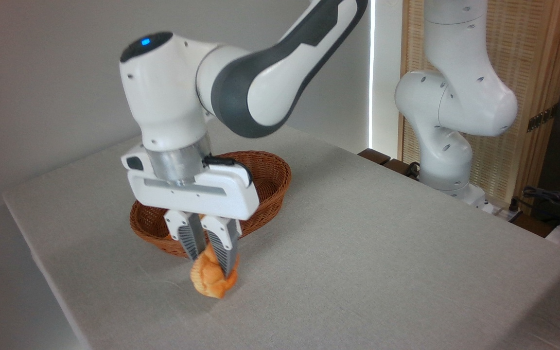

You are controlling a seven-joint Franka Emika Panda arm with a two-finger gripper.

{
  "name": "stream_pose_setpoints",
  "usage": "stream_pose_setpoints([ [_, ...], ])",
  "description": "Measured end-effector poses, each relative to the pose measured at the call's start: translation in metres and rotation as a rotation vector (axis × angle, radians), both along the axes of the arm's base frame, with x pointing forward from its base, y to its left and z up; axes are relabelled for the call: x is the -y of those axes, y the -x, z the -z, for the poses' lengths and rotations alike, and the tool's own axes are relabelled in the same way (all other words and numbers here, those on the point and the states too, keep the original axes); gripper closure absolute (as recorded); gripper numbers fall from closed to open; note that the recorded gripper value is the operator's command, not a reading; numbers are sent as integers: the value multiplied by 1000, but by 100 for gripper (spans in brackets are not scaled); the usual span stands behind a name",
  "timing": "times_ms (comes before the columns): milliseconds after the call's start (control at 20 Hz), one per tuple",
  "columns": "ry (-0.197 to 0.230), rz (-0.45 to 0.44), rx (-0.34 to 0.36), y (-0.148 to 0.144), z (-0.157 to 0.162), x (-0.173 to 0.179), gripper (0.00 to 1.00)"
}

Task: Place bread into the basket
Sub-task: 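Lift the held bun and carry it over the basket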

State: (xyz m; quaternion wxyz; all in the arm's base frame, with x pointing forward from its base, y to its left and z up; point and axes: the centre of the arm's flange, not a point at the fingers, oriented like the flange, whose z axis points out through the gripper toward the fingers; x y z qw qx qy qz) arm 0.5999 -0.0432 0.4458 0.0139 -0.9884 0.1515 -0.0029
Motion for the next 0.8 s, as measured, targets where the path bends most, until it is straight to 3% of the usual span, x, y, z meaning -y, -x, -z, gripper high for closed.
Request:
stream_pose_setpoints([
  [150, 38, -24, 15, -6, -31, -1, 70],
  [350, 87, 11, -54, 2, -64, 27, 66],
  [450, 103, 72, -125, 15, -79, 62, 63],
  [650, 82, 223, -295, 56, -83, 135, 63],
  [800, 48, 321, -485, 86, -51, 176, 39],
])
